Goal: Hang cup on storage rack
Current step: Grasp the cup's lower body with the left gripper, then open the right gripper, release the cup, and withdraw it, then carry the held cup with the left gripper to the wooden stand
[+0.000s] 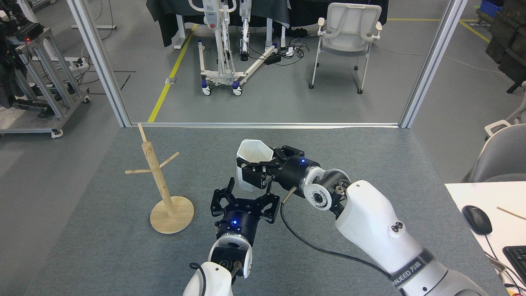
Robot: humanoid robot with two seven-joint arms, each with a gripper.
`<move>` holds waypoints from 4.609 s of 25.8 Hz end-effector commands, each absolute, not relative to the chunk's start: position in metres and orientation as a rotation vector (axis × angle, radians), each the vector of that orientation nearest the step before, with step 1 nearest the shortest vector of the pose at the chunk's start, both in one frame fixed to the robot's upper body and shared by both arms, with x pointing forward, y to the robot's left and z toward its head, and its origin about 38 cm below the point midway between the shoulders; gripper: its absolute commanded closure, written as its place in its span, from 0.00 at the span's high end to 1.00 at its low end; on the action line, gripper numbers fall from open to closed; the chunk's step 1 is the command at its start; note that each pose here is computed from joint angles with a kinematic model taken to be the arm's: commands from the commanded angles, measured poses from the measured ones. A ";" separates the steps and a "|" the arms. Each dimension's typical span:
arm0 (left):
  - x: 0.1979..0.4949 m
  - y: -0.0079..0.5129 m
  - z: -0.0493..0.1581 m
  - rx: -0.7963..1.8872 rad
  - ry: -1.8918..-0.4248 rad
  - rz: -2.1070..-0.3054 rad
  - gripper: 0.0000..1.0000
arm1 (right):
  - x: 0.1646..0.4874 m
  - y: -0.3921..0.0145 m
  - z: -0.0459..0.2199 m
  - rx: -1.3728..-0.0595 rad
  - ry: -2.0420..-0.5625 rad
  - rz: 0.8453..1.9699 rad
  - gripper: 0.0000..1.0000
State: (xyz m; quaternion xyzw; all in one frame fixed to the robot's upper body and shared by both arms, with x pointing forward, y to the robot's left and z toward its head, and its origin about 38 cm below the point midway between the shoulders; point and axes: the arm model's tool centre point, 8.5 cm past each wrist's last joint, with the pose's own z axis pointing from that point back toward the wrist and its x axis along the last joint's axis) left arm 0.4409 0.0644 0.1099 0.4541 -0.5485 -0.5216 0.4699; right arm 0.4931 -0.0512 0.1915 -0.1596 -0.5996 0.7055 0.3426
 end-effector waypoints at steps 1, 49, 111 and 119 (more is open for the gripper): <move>0.445 0.065 0.105 1.113 -1.322 -1.298 0.97 | 0.492 -0.050 0.191 -0.411 -1.561 1.834 0.07; 0.464 0.048 0.114 1.106 -1.402 -1.418 0.22 | 0.468 -0.044 0.180 -0.353 -1.614 1.832 0.99; 0.360 0.150 0.115 1.609 -1.428 -1.134 0.05 | 0.425 -0.280 0.067 -1.334 -1.165 1.158 0.99; 0.345 0.198 0.087 1.645 -1.216 -1.099 0.06 | 0.416 -0.312 0.073 -1.366 -1.128 1.066 0.99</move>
